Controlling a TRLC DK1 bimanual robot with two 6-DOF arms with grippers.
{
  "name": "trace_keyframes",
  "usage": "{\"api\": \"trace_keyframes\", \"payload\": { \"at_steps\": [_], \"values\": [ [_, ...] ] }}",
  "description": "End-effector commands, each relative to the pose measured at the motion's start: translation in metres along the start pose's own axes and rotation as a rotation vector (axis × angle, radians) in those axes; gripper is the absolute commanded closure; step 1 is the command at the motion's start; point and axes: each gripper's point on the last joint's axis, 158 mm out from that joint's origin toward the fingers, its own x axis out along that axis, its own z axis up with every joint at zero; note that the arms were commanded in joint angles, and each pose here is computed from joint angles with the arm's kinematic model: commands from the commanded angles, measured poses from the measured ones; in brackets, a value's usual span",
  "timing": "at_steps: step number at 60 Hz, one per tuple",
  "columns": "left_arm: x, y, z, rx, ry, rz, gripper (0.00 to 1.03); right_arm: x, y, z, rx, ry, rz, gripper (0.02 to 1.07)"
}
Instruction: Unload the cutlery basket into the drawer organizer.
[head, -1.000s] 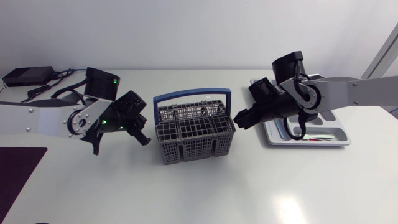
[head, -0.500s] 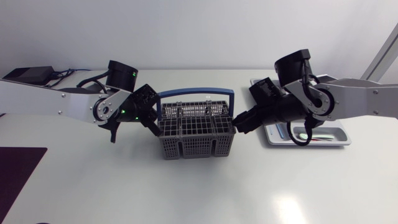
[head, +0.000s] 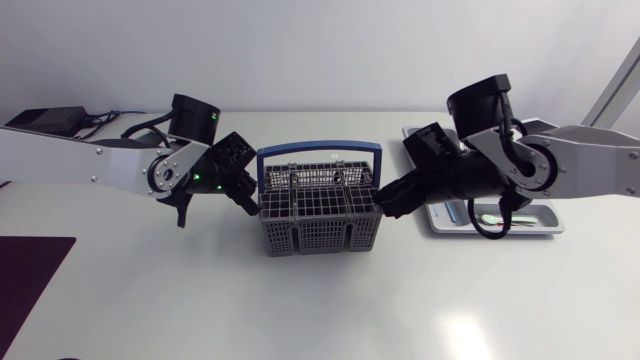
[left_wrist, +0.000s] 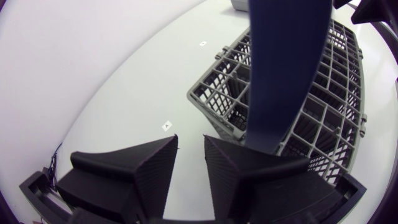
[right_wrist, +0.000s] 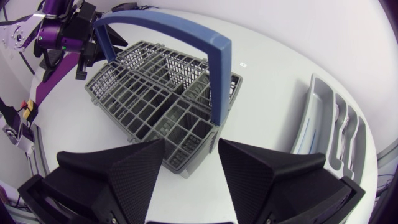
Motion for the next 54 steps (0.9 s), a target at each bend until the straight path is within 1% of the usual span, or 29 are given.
{"api": "trace_keyframes", "payload": {
  "at_steps": [1, 13, 27, 31, 35, 43, 54],
  "values": [
    [-0.015, 0.007, 0.004, -0.018, -0.026, 0.016, 0.53, -0.003, -0.003, -0.011, 0.024, 0.022, -0.003, 0.43],
    [-0.029, 0.009, 0.001, -0.025, -0.031, 0.024, 0.5, -0.008, -0.024, -0.016, 0.036, 0.022, -0.037, 0.43],
    [-0.032, 0.005, -0.006, -0.032, -0.026, 0.011, 0.35, -0.01, -0.047, -0.02, 0.053, 0.021, -0.071, 0.43],
    [-0.032, 0.008, -0.007, -0.039, -0.025, 0.016, 0.33, -0.007, -0.052, -0.024, 0.056, 0.029, -0.075, 0.43],
    [-0.032, 0.01, -0.009, -0.052, -0.026, 0.015, 0.25, -0.003, -0.056, -0.027, 0.06, 0.034, -0.078, 0.43],
    [-0.03, 0.01, -0.018, -0.085, -0.005, -0.007, 0.05, 0.005, -0.062, -0.031, 0.071, 0.046, -0.082, 0.43],
    [-0.023, -0.011, -0.044, -0.081, 0.093, -0.08, 0.04, 0.02, -0.066, -0.039, 0.085, 0.083, -0.071, 0.43]
  ]
}}
